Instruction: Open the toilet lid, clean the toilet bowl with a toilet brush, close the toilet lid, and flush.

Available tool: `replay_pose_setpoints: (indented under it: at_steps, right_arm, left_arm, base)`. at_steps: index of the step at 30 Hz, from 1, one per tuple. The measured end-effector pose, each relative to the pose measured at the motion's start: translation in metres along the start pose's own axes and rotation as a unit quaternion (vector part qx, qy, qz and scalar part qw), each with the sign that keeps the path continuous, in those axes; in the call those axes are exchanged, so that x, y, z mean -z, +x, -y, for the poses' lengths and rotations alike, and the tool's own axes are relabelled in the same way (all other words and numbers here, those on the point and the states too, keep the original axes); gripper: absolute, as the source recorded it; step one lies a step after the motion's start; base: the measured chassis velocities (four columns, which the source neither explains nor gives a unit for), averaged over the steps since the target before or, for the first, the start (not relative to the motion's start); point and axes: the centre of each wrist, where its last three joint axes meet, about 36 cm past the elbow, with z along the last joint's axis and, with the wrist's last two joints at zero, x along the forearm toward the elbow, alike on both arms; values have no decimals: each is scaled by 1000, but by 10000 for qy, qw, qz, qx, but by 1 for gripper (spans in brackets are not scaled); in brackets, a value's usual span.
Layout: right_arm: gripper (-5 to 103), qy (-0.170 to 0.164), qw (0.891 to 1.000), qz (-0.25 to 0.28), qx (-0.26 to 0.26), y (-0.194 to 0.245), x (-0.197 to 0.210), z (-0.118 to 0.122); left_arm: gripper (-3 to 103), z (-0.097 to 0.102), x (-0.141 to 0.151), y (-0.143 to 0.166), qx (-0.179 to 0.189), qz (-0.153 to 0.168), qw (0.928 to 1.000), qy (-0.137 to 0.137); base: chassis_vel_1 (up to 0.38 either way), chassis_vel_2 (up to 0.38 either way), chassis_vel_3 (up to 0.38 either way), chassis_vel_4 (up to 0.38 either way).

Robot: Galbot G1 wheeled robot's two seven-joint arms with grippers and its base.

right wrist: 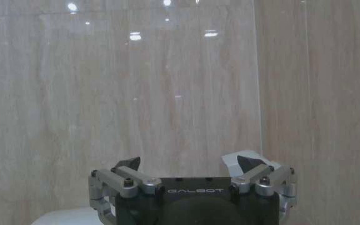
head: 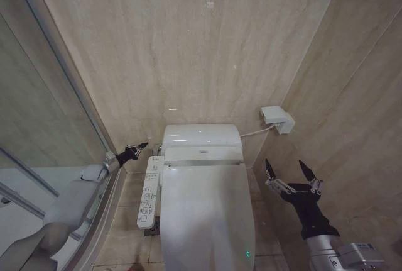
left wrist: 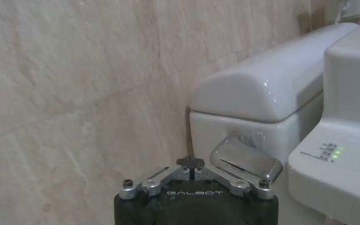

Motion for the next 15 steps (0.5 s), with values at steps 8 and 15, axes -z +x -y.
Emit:
replay_pose_setpoints:
  at_steps: [8, 15]
  right_arm:
    - [100, 0, 10000, 0, 0, 0, 0, 0]
    - [100, 0, 10000, 0, 0, 0, 0, 0]
  left_arm:
    - [0, 51, 14, 3, 1632, 79, 9848, 597]
    - [0, 82, 41, 8, 2582, 249, 9615, 910]
  base:
    - [14, -12, -10, 9]
    - [0, 0, 0, 0]
